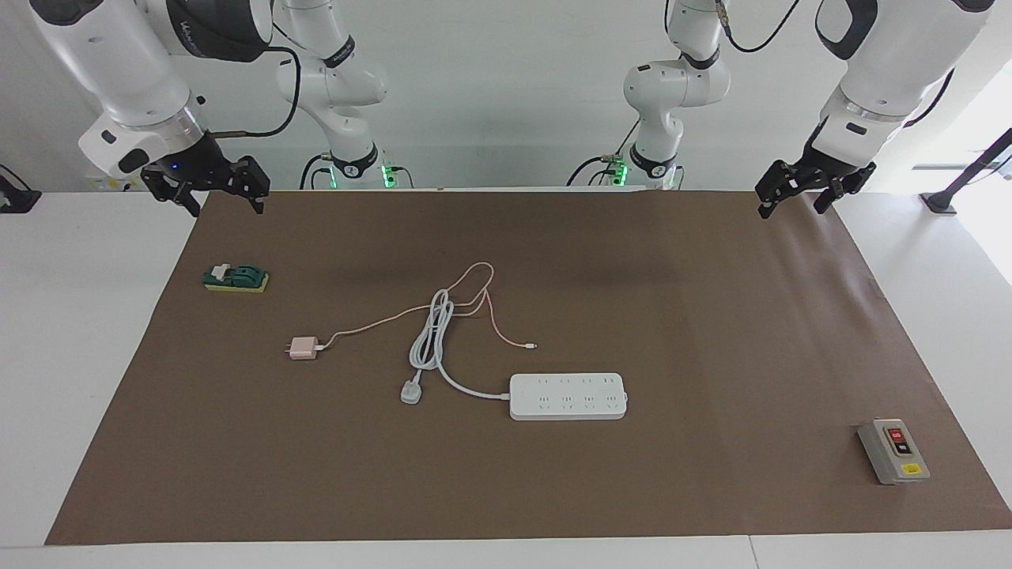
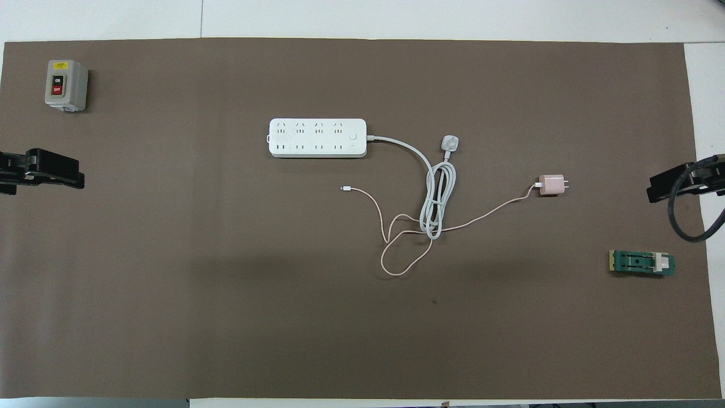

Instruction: Plug charger into power strip

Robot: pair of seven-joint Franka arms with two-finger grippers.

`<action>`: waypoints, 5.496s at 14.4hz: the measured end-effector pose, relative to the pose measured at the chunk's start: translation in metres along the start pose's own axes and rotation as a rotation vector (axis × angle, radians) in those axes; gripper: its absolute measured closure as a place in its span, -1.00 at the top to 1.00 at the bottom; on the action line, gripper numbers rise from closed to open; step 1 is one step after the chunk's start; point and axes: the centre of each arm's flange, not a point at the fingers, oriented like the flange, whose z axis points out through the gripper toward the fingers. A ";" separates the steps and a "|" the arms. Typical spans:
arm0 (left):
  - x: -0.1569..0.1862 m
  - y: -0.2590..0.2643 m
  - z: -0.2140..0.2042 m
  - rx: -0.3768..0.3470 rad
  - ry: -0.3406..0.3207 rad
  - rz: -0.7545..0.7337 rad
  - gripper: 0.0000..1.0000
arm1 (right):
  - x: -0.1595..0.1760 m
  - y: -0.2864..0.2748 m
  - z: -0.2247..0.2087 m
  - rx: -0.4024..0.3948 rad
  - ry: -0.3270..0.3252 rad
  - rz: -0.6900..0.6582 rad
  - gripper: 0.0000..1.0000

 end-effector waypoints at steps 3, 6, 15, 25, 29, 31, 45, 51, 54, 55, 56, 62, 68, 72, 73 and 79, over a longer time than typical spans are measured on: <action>0.000 0.000 0.000 0.000 -0.001 0.000 1.00 | 0.000 0.002 0.000 0.000 0.000 0.003 1.00; 0.001 0.000 0.002 0.000 -0.003 0.000 1.00 | 0.000 0.002 0.000 0.000 0.000 0.004 1.00; 0.007 0.013 0.009 -0.001 -0.012 0.024 1.00 | -0.002 0.003 -0.003 0.000 0.008 0.011 1.00; 0.020 0.018 0.012 -0.012 -0.036 0.048 1.00 | 0.049 0.034 0.090 0.223 -0.118 0.589 1.00; 0.030 0.047 0.020 -0.072 -0.049 0.093 1.00 | 0.075 0.047 0.138 0.318 -0.187 0.896 1.00; 0.034 0.061 0.032 -0.122 -0.074 0.116 1.00 | 0.081 0.045 0.161 0.352 -0.216 1.005 1.00; 0.060 0.092 0.058 -0.744 -0.150 0.147 1.00 | 0.095 0.093 0.299 0.585 -0.506 1.305 1.00; 0.079 0.100 0.080 -0.981 -0.201 0.087 0.98 | 0.107 0.094 0.316 0.637 -0.475 1.358 1.00; 0.088 0.103 0.094 -1.053 -0.220 0.067 0.97 | 0.112 0.089 0.334 0.651 -0.490 1.373 1.00; 0.091 0.104 0.098 -1.078 -0.220 0.071 0.97 | 0.112 0.087 0.337 0.649 -0.495 1.374 1.00; 0.093 0.106 0.101 -1.101 -0.215 0.078 0.97 | 0.113 0.087 0.339 0.647 -0.497 1.374 1.00; 0.112 0.110 0.142 -1.207 -0.168 0.130 0.96 | 0.107 0.084 0.359 0.643 -0.480 1.372 1.00; 0.129 0.114 0.184 -1.307 -0.129 0.131 0.92 | 0.107 0.084 0.353 0.662 -0.468 1.355 0.00; 0.138 0.134 0.206 -1.369 -0.060 0.132 0.97 | 0.107 0.082 0.352 0.672 -0.449 1.305 -0.06; 0.140 0.138 0.214 -1.390 -0.048 0.137 0.98 | 0.107 0.081 0.351 0.671 -0.449 1.303 -0.06; 0.130 0.160 0.271 -1.499 -0.080 0.105 0.98 | 0.126 0.046 0.311 0.667 -0.493 1.291 -0.06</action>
